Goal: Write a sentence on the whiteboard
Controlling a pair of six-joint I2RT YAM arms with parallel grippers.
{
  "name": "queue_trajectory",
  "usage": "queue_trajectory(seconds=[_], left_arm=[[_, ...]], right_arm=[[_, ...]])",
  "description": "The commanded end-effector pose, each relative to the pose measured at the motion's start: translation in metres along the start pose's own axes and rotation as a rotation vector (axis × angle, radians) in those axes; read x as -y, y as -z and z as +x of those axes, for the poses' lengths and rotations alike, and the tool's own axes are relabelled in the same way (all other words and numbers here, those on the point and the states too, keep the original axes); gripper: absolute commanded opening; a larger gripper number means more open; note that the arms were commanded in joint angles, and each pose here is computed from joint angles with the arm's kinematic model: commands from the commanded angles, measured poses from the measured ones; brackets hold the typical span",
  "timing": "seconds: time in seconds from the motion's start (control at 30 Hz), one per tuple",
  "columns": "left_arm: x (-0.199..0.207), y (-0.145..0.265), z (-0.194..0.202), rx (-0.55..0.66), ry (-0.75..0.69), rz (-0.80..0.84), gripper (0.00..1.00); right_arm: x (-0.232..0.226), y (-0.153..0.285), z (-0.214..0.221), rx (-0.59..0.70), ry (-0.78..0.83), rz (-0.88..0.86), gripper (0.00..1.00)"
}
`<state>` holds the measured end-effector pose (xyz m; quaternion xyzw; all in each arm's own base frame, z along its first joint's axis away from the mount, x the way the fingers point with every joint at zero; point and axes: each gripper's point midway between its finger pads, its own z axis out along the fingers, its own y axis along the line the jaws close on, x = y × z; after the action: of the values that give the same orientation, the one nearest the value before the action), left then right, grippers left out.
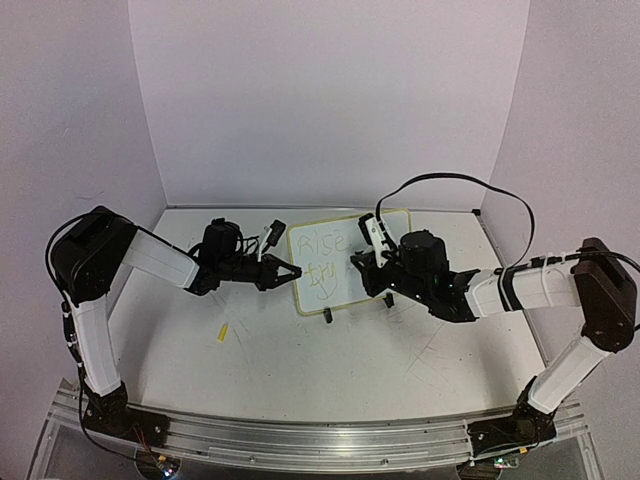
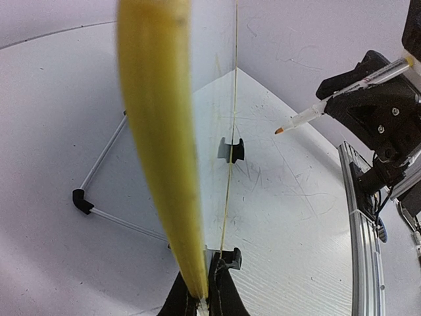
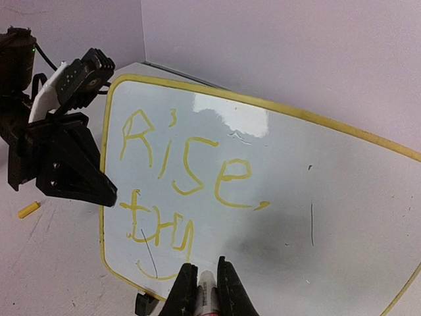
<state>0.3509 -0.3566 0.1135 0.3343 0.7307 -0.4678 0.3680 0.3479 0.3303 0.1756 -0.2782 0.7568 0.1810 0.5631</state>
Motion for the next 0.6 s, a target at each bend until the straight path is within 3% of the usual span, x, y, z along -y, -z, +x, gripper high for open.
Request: queue_trajectory(seconds=[0.0,0.57], left_arm=[[-0.039,0.008,0.018,-0.058,-0.02,-0.195,0.0],[-0.037,0.007,0.013,-0.05,-0.03,-0.189,0.0]], right_arm=[[0.004,-0.003,-0.016,0.059,-0.005,0.029,0.0],[0.033,-0.008,-0.01,0.06,-0.039,0.165,0.0]])
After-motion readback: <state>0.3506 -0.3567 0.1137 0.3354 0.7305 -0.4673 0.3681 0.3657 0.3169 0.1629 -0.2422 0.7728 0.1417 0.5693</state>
